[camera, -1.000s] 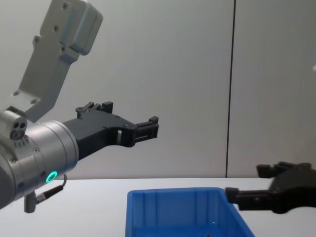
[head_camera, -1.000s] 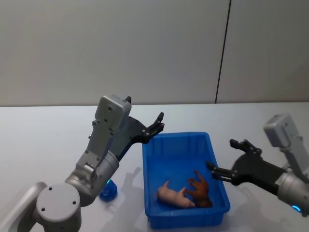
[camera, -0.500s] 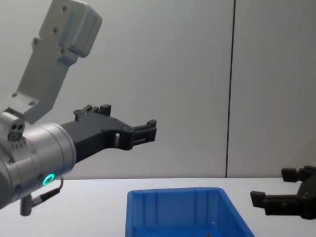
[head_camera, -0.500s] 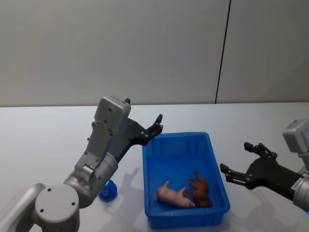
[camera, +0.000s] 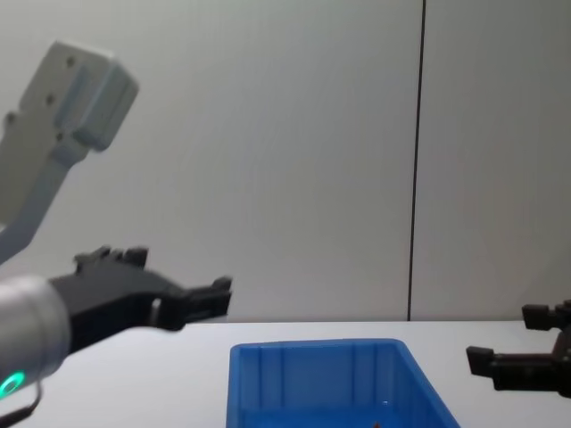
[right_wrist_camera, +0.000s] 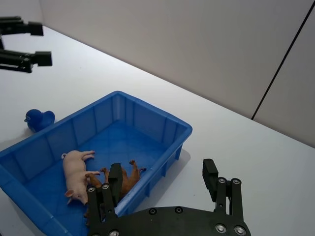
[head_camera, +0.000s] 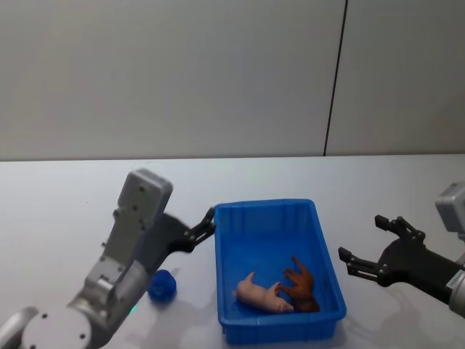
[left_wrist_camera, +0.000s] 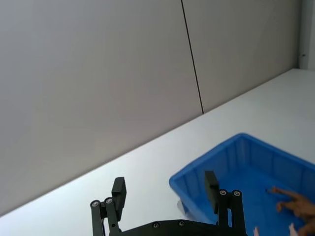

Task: Pick up the two dolls from the table and place them into the box.

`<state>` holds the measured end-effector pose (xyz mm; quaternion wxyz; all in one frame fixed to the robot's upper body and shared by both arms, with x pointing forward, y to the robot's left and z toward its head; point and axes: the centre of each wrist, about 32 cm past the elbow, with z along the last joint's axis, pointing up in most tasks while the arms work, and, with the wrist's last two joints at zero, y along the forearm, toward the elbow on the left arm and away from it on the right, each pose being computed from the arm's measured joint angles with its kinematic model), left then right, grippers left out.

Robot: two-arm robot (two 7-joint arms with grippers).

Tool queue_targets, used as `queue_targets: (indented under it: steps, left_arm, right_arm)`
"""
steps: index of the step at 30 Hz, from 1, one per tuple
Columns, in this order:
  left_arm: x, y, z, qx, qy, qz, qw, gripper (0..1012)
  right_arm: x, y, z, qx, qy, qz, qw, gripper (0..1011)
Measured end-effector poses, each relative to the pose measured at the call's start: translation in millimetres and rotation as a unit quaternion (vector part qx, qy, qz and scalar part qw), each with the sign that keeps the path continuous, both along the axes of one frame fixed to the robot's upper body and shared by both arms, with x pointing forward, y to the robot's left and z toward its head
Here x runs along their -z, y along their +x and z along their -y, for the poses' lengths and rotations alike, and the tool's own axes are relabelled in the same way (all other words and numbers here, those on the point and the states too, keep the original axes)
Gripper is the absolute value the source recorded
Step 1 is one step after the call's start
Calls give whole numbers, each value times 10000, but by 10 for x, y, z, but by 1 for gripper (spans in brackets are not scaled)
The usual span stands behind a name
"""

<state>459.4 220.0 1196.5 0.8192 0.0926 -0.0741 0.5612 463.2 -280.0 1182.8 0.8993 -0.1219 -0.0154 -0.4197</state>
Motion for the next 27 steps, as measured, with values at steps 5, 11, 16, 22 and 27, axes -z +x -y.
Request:
queue_targets:
  steps: [5,11,16,22,27]
  left_arm:
    - [91,-126,-104,-99,0,-254,9996,1001]
    - [193,-214,-209,-148,-4,-506,9986,1001]
    - [278,-236,-284,-120,-6,-687,9976,1001]
    - [387,-222,-379,-55,11,-876,9961,1001]
    - [471,-176,-452,-10,39,-1006,9949,1001]
  right_arm:
    - [3,-6,12,7,1,1,10000,1001]
    - [4,-10,20,13,1,1,10000,1001]
    - [3,-12,24,15,0,4,10000,1001]
    - [3,-13,26,16,1,6,10000,1001]
    - [3,-14,29,18,2,7,10000,1001]
